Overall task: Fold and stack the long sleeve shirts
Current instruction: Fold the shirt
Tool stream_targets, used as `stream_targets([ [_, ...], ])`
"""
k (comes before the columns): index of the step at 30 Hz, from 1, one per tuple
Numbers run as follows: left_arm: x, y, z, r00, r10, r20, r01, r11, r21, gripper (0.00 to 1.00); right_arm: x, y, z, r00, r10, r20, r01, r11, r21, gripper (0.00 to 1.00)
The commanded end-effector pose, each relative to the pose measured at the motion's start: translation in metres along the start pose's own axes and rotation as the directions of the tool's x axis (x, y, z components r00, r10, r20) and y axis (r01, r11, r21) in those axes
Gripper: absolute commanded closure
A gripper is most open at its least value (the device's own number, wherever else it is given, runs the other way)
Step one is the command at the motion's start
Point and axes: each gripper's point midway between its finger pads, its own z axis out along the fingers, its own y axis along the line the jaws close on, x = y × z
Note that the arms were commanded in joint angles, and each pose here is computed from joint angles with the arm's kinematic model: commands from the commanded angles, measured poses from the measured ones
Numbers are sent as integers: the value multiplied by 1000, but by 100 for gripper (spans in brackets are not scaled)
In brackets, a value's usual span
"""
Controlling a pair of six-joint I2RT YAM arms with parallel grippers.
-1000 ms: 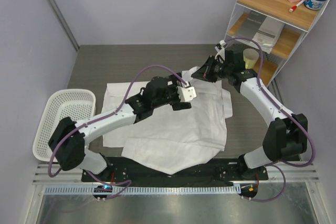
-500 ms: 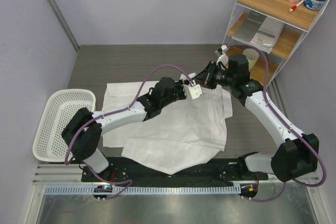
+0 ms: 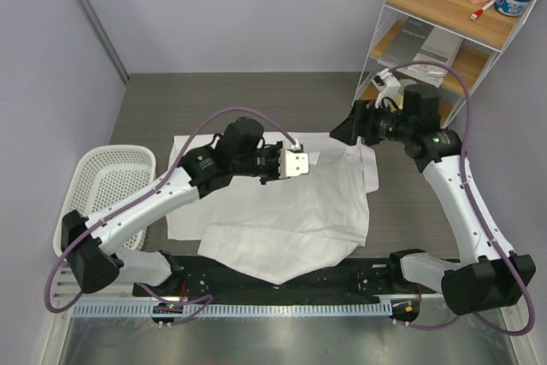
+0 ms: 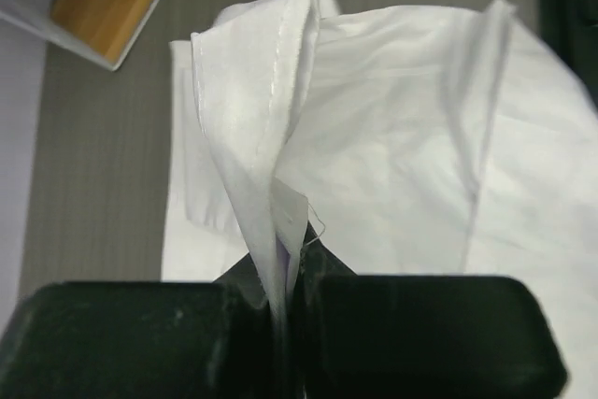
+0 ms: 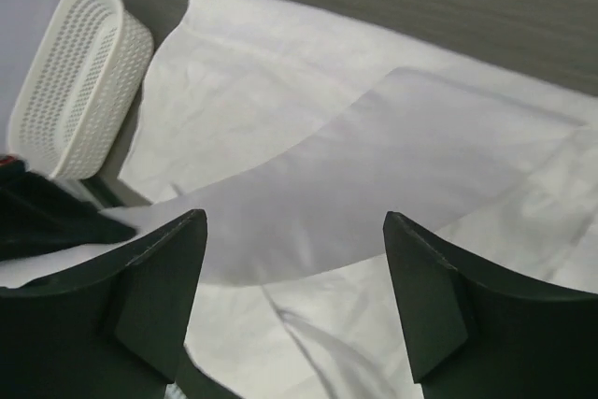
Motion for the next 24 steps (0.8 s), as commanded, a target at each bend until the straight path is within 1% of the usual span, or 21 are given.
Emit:
stream_targets([
  [1,-17,-82,-37,994,-108,23,92,926,366,100,-31,-24,-38,979,-189,74,181,977,110,16],
  [2,-19,-88,-40,992,-125,21,107,914,391,100,-33,-33,-34,980,-188,63,180,977,113,15],
  [3,-17,-101,-44,991,-133,1,119,893,435,100,-38,-32,-33,979,-193,64,186,977,101,15],
  [7,-25,-128,-53,992,-127,4,106,840,532,100,-41,-49,-13,978,-207,25,204,975,87,15],
  [12,-29,-143,-58,989,-147,-6,123,805,581,100,-29,-80,15,978,-203,-54,207,974,88,19],
  [15,-29,-149,-60,988,-152,-6,124,785,607,100,-15,-100,32,978,-177,-109,188,978,93,21],
  [17,-27,-148,-59,987,-158,-13,134,788,601,100,-5,-115,44,977,-158,-145,173,980,101,22],
  [18,-30,-143,-55,987,-158,4,126,805,580,100,-4,-120,48,976,-153,-153,170,980,106,23],
  [19,-26,-136,-50,986,-166,-20,150,829,538,100,-2,-124,52,976,-146,-160,165,980,111,23],
  [20,-27,-132,-48,977,-212,-41,202,833,515,100,4,-133,59,975,-129,-183,152,981,118,23],
  [21,-27,-117,-42,966,-256,-29,238,848,473,100,4,-137,62,974,-124,-190,149,981,123,24],
  [23,-24,-100,-35,936,-351,-37,333,844,420,100,11,-147,72,970,-107,-217,135,984,118,25],
  [24,-23,-80,-31,891,-452,-35,433,826,360,100,8,-146,74,970,-104,-218,131,985,111,25],
])
